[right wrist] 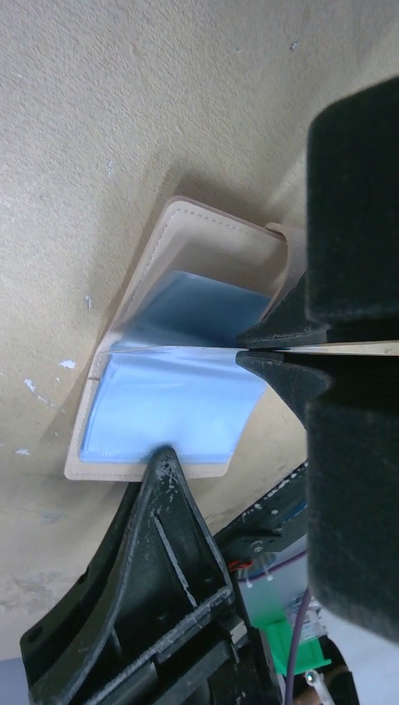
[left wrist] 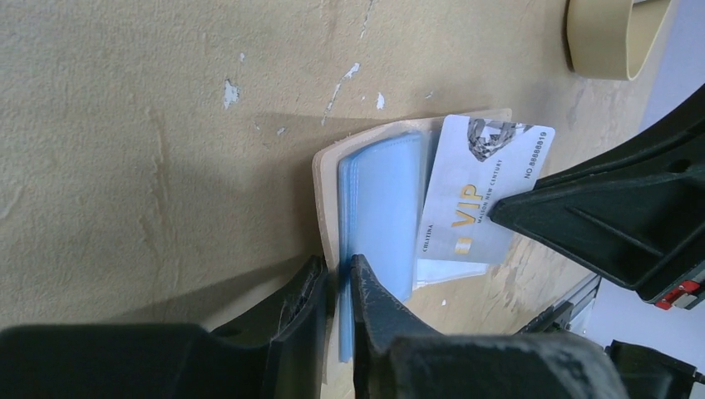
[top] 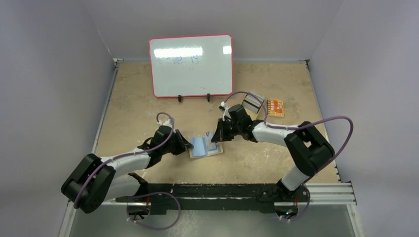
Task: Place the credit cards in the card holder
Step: Insert the credit card into the card holder.
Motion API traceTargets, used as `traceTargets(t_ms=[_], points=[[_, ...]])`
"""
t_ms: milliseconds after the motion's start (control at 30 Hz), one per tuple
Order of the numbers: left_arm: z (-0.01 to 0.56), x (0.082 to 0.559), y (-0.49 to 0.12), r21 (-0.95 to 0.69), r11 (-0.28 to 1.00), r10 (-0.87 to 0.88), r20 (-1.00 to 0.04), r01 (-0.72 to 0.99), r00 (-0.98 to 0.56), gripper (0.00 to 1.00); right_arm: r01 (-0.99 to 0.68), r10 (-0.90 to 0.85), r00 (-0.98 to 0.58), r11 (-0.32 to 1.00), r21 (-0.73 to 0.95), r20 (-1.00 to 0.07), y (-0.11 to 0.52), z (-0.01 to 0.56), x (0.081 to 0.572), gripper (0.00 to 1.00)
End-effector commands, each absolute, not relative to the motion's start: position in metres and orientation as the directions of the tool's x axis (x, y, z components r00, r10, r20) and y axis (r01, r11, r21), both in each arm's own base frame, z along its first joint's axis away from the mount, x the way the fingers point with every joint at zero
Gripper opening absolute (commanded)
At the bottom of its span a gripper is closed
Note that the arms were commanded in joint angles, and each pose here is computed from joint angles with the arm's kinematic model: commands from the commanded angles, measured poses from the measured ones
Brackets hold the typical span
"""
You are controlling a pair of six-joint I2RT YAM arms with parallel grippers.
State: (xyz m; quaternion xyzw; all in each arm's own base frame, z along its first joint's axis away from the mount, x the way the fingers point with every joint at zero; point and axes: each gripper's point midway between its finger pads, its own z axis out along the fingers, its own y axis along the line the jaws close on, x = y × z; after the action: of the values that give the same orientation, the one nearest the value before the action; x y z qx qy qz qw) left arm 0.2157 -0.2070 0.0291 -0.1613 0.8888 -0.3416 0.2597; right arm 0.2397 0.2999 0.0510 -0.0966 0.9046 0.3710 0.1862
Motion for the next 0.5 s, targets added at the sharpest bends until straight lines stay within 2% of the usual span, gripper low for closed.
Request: traceTargets(t_ms=[0, 100, 200, 467], points=[[0.025, 0.216, -0.205, -0.677, 0.731, -0.446, -0.382, -0.084, -0.809, 0.15, -0.294, -0.015, -0.917, 0.703, 0.648, -0.399, 0.302, 0.044, 0.242, 0.0], [0.022, 0.214, -0.203, -0.667, 0.74, -0.44, -0.384, -0.085, -0.812, 0.15, -0.293, -0.015, -0.92, 0.69, 0.662, -0.391, 0.304, 0.041, 0.239, 0.0], [0.018, 0.214, -0.199, -0.655, 0.749, -0.444, -0.39, -0.096, -0.807, 0.2, -0.283, -0.035, -0.934, 0.682, 0.675, -0.357, 0.304, 0.033, 0.23, 0.0], [0.017, 0.212, -0.193, -0.642, 0.76, -0.448, -0.403, -0.102, -0.798, 0.2, -0.232, -0.03, -0.949, 0.742, 0.629, -0.315, 0.291, 0.01, 0.229, 0.0]])
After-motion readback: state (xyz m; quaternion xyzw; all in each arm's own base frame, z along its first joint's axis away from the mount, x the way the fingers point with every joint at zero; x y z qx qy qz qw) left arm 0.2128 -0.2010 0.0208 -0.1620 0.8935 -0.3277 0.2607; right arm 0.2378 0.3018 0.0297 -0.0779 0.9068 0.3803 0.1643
